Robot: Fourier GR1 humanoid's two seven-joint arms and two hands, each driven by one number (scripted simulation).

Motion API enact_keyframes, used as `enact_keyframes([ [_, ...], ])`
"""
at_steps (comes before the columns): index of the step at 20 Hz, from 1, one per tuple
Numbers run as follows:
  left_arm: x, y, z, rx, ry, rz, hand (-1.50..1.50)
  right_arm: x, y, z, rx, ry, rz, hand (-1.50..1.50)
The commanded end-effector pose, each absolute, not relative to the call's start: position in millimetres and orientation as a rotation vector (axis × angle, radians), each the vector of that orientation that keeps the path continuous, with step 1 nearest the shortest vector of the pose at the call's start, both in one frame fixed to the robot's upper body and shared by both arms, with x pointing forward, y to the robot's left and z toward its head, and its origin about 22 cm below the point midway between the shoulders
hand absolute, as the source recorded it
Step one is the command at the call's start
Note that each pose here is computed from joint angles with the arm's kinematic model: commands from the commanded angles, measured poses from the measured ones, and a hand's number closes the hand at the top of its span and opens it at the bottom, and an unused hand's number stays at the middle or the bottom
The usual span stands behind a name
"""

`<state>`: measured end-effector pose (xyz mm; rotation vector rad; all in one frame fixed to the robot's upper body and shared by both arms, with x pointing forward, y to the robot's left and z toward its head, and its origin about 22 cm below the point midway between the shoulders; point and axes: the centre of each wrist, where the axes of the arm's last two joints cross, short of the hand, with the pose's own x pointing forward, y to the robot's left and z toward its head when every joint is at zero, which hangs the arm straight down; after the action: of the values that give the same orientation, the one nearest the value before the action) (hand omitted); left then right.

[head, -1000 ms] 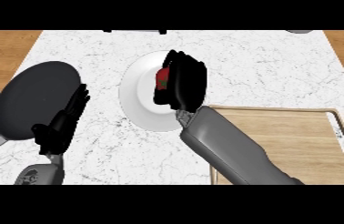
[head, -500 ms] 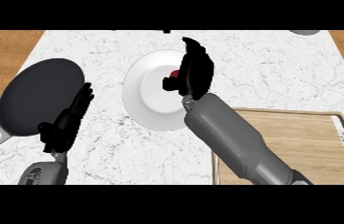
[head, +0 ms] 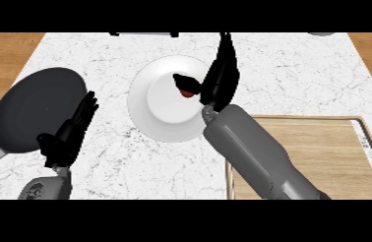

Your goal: Pick the tomato from the tray and place it in the plate

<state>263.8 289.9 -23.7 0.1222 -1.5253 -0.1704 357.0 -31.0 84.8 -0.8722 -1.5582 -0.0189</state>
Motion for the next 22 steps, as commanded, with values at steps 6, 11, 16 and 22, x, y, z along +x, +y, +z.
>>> enact_keyframes([
  [6, 259, 303, -19, 0.178, -1.517, -0.146, 0.00, 295, -80, 45, -0.724, -1.638, -0.324, -1.50],
  [11, 251, 300, -27, 0.124, -1.512, -0.146, 0.00, 254, -130, 30, -0.703, -1.654, -0.229, -1.50],
  [16, 253, 309, -26, 0.166, -1.519, -0.146, 0.00, 217, -149, 25, -0.635, -1.699, -0.194, -1.50],
  [22, 279, 305, -22, 0.174, -1.517, -0.141, 0.00, 232, -159, -12, -0.642, -1.670, -0.135, -1.50],
])
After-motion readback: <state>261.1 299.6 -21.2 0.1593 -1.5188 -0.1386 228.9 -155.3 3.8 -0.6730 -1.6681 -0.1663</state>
